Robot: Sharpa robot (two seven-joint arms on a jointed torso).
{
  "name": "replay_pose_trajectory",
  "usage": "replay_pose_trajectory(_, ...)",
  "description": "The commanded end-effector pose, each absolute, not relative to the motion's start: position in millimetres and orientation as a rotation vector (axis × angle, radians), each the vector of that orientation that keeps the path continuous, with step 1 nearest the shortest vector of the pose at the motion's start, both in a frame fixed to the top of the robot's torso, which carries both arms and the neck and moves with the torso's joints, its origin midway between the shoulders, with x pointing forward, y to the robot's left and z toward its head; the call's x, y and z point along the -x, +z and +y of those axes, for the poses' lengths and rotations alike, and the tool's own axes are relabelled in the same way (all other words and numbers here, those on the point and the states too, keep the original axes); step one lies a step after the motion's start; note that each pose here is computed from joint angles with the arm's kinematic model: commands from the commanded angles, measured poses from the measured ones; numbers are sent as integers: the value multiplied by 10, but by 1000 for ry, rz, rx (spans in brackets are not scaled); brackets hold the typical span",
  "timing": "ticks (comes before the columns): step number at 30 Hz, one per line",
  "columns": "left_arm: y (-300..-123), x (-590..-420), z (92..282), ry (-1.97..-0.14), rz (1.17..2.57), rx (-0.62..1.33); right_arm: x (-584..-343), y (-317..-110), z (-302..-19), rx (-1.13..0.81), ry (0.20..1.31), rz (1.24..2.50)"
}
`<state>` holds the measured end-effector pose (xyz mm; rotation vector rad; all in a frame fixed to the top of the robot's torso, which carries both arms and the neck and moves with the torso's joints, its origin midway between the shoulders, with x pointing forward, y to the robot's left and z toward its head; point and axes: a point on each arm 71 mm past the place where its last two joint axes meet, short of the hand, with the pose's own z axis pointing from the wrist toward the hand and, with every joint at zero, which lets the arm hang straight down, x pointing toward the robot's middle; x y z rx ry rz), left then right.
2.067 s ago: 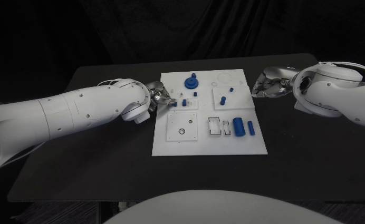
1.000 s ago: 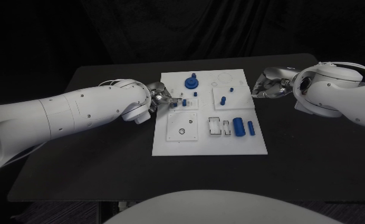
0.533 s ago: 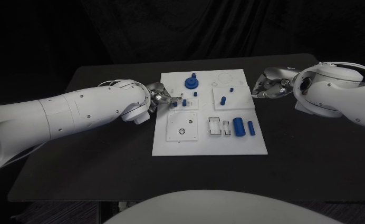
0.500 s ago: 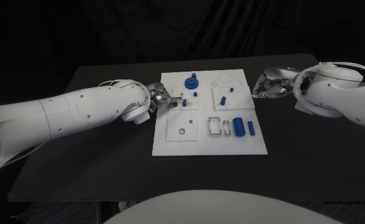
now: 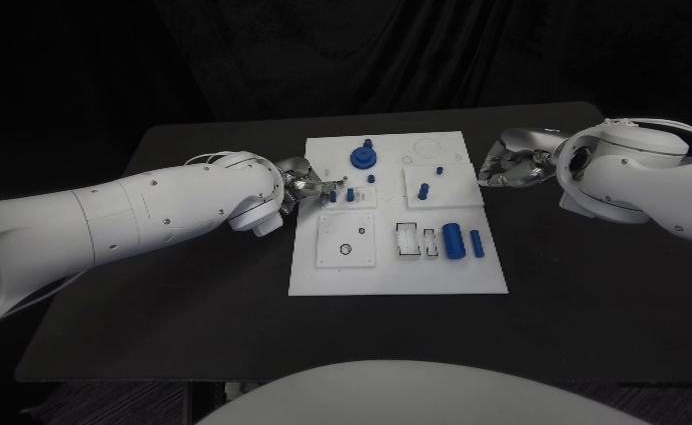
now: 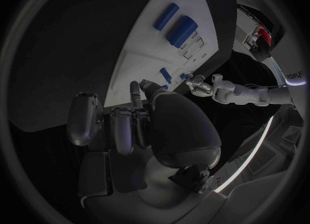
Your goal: Assemble the parts on the task board
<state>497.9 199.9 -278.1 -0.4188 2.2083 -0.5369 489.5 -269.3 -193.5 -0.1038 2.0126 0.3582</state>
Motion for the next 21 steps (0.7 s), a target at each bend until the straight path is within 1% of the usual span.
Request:
replay_pose_trajectory(1, -2809, -4960, 1985, -556, 2221, 409, -4891, -1954, -2700, 100, 345, 2022)
replay_pose_trajectory(16, -2807, -4963, 1977, -566, 2220, 404, -4886, -1958, -2701, 100, 344, 2026)
replay_pose_trajectory(19, -2793, -4968, 1975, -578, 2196, 407, -4885, -1958, -2702, 100, 344, 2025)
replay_pose_trajectory(21, -2760, -4977, 1973, -603, 2146, 402, -4883, -1957, -2705, 100, 345, 2024)
